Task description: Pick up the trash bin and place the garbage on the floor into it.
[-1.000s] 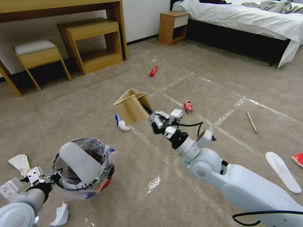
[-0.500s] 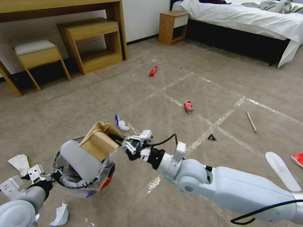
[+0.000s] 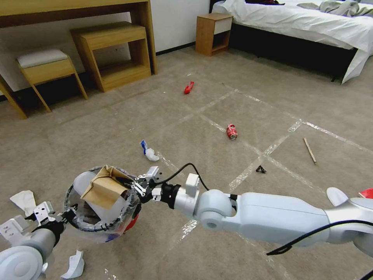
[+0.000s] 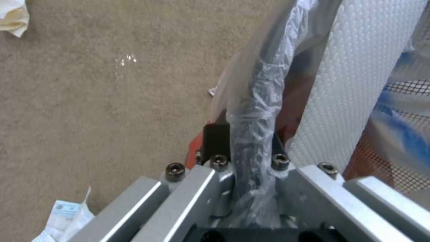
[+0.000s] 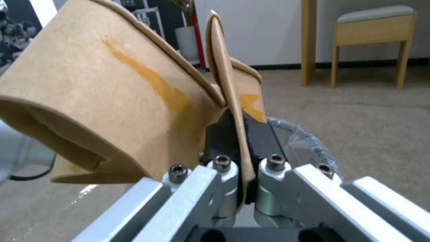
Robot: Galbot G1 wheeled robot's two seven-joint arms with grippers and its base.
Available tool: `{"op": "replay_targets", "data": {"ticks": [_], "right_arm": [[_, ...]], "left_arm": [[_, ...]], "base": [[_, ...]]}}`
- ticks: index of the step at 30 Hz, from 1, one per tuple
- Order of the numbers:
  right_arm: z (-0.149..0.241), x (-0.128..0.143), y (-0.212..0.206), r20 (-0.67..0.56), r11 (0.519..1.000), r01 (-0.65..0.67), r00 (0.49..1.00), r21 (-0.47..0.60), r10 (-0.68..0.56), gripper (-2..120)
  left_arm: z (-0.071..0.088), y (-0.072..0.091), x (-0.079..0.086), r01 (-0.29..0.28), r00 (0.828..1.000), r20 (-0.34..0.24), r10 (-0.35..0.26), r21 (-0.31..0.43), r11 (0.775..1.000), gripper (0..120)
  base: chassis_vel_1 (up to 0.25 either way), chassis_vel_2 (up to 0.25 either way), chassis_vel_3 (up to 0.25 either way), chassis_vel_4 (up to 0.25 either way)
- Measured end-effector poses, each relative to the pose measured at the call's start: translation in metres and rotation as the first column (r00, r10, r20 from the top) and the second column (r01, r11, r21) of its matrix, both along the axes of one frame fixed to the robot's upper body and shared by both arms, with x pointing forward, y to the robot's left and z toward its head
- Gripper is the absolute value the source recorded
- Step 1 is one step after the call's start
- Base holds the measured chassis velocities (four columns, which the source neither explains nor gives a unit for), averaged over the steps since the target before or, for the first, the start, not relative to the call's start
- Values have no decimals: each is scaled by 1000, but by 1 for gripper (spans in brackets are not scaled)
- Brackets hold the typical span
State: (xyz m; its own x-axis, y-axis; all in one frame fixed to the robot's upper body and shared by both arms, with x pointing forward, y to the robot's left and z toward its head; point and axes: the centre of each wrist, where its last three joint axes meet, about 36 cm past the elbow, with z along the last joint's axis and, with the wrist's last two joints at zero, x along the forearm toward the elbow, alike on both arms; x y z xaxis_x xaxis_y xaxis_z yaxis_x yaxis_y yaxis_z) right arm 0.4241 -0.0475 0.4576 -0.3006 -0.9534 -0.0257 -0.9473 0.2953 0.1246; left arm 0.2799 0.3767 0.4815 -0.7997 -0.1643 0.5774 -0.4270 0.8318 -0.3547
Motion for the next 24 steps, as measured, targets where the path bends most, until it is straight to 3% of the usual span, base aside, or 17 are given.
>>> {"op": "replay_targets", "data": {"ticks": [24], "right_arm": [[-19,33,61,96,991,-46,994,-126,59,0]], "left_arm": [[1,-1,0,1,1000,12,-1,-9,1000,1]], "base": [[0,0,0,0]]}}
